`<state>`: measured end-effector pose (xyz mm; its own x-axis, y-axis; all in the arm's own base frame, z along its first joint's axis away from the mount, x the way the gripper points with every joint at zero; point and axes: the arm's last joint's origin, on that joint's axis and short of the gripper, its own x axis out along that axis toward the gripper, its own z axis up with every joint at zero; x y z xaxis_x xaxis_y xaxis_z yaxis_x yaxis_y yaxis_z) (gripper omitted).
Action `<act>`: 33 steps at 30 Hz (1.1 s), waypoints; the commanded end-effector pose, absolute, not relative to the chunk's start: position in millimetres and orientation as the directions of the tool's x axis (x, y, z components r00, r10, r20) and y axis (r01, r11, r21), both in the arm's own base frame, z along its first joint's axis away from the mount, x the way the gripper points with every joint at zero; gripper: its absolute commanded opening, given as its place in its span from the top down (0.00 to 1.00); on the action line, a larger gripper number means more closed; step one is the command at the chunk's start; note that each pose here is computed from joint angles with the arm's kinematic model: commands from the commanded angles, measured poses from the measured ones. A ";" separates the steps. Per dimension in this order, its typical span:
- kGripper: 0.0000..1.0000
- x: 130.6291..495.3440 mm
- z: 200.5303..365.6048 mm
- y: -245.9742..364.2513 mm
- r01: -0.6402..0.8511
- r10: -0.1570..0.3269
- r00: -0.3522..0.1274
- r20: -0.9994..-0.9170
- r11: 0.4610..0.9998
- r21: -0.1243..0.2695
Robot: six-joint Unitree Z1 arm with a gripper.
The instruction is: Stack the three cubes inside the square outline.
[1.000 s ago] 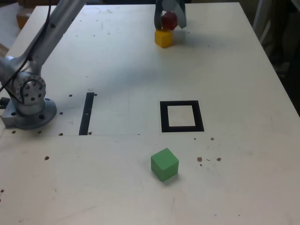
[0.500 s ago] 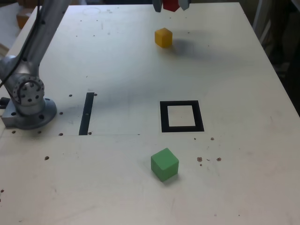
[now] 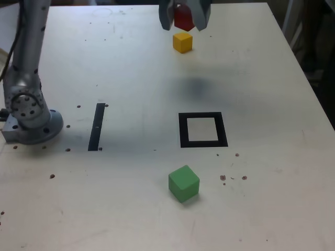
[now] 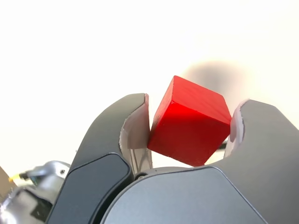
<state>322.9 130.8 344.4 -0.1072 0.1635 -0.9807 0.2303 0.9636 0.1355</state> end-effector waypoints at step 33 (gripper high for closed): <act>0.55 330.6 247.6 -88.0 0.330 0.168 -0.072 -0.983 0.934 0.135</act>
